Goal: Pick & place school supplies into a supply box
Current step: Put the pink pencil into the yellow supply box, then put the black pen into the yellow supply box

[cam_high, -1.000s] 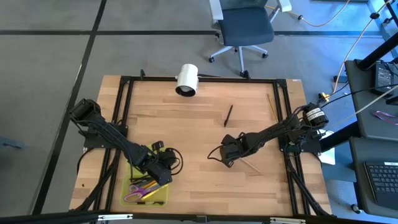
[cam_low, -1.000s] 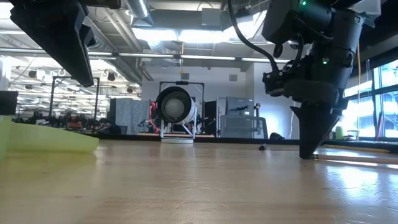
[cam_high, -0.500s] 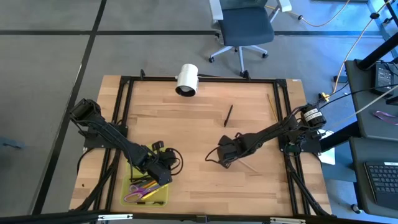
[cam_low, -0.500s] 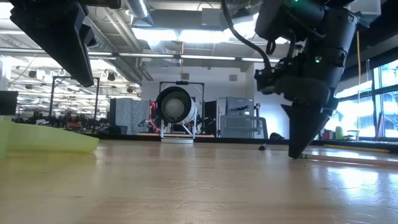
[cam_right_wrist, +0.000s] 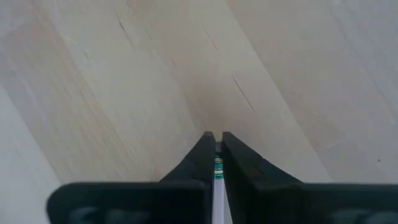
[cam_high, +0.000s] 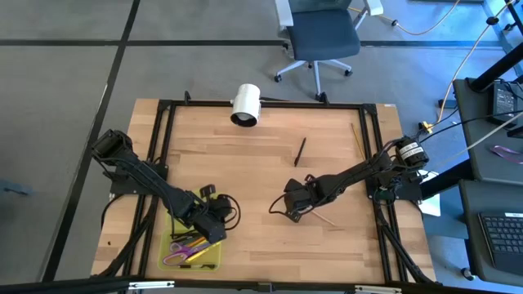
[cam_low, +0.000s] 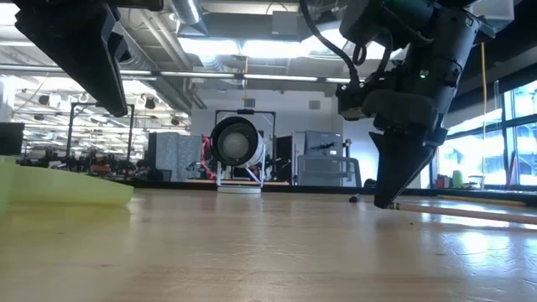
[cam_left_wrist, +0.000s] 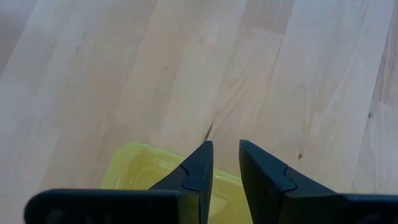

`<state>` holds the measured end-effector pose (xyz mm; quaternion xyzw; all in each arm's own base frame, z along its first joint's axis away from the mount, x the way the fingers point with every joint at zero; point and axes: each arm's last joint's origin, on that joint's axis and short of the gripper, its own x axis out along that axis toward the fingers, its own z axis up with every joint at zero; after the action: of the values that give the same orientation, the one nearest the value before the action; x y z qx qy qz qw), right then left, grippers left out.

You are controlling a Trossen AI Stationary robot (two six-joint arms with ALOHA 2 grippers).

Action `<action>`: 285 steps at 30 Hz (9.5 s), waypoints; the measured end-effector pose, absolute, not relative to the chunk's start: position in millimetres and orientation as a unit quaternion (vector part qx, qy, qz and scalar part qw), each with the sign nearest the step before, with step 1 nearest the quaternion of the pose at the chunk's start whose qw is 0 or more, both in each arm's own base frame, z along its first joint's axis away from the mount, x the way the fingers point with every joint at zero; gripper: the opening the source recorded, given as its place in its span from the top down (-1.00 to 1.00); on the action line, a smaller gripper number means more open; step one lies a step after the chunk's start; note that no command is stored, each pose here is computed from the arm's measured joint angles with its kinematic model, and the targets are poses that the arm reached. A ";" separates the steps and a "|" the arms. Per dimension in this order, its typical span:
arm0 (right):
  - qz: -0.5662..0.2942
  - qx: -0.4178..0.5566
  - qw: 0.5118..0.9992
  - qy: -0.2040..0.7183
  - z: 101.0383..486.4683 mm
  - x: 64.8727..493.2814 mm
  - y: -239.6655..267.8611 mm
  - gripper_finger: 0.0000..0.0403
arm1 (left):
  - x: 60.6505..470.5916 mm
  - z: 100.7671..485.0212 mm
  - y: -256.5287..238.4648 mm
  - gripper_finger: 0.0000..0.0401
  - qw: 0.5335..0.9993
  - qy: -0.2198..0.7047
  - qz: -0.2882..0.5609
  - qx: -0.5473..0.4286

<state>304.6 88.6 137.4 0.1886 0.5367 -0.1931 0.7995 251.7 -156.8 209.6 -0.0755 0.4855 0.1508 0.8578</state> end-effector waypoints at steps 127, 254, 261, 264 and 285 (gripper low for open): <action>0.037 -0.050 0.989 0.133 347.0 382.6 184.9 0.88 | 279.9 207.2 -137.8 0.77 0.985 -0.107 -0.134 -0.008; -0.482 0.161 0.778 0.369 211.3 333.4 69.1 0.00 | 232.8 255.0 -126.2 0.57 0.917 0.369 0.151 0.005; -0.516 0.145 0.770 0.345 187.9 350.0 53.0 0.00 | 230.9 244.7 -123.9 0.55 0.914 0.371 0.161 0.004; -0.529 0.133 0.760 0.353 172.8 355.1 47.0 0.00 | 231.2 244.9 -124.1 0.55 0.915 0.372 0.157 0.010; -0.668 0.215 0.645 0.303 119.8 352.2 17.0 0.00 | 231.5 244.3 -124.1 0.57 0.912 0.380 0.137 0.068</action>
<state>352.2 17.0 119.8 0.2148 0.3028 -0.6680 0.6450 231.5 -124.1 244.3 0.0680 0.3801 0.1373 0.9122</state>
